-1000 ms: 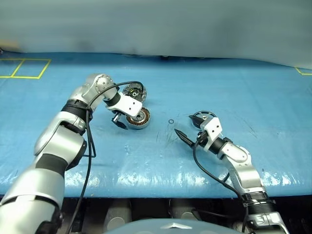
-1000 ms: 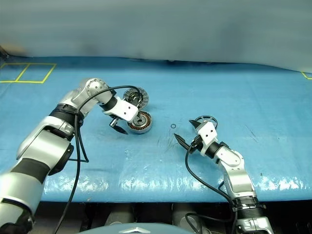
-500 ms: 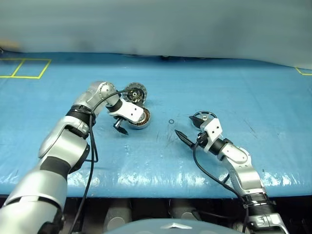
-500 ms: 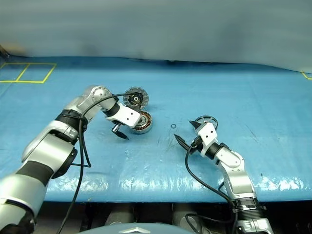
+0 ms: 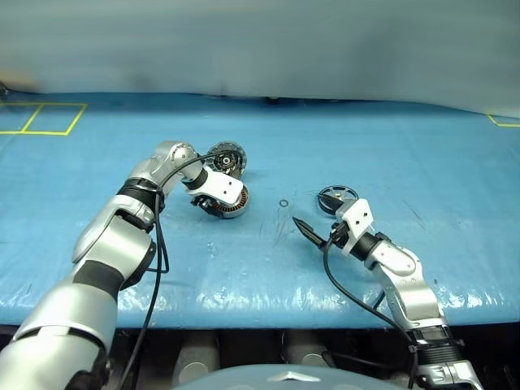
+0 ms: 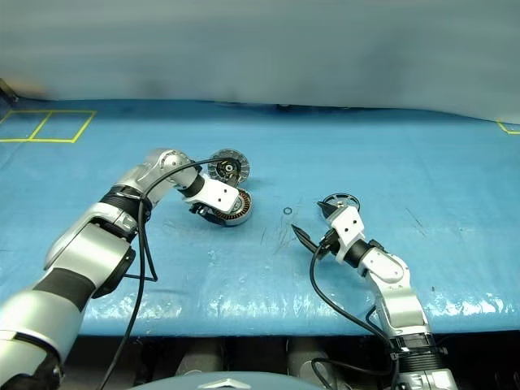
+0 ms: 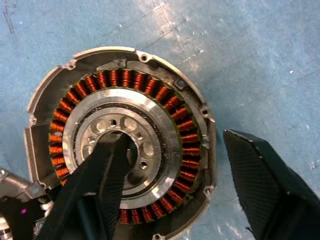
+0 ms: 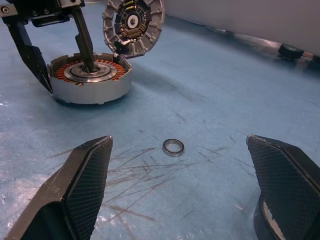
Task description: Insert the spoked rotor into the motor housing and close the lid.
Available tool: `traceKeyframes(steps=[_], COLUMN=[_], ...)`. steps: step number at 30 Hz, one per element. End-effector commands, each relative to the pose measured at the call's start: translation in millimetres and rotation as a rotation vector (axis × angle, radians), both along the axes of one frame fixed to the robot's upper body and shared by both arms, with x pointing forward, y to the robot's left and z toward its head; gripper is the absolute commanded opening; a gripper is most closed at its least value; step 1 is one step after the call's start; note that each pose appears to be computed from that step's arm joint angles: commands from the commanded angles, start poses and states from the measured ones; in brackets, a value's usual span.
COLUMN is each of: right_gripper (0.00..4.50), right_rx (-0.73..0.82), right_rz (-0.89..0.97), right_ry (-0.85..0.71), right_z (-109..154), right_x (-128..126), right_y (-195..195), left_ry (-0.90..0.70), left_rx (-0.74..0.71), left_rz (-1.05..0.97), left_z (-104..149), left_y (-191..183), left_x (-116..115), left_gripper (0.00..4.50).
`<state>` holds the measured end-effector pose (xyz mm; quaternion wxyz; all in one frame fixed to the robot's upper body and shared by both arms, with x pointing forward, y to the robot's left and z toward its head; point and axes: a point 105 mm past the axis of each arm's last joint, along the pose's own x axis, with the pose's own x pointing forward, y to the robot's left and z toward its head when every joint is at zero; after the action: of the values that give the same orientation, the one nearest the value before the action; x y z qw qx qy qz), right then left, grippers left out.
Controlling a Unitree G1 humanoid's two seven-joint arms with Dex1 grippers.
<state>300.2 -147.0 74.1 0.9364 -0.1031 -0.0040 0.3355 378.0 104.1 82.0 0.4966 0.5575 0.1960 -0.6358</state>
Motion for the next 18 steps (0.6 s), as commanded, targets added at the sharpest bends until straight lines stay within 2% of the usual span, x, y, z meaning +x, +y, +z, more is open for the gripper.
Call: traceKeyframes(steps=[1, 5, 18], right_gripper=[4.5, 4.5, 4.5], right_rx=[-0.001, -0.002, 0.0], right_rz=[-0.007, -0.007, 0.002], right_ry=[-0.059, -0.058, -0.061], right_z=[15.1, 15.4, 14.3], right_x=[0.0, 0.9, 2.4], right_y=[-3.1, -3.6, -0.4], left_ry=[0.056, 0.064, 0.16], left_rx=[0.053, 0.049, 0.009], left_rz=[-0.035, -0.097, -0.221], left_z=[-16.2, -6.5, 12.7], left_y=[2.0, -6.9, -29.3], left_x=[-10.5, -15.5, -57.9], left_gripper=[2.35, 2.35, 2.35])
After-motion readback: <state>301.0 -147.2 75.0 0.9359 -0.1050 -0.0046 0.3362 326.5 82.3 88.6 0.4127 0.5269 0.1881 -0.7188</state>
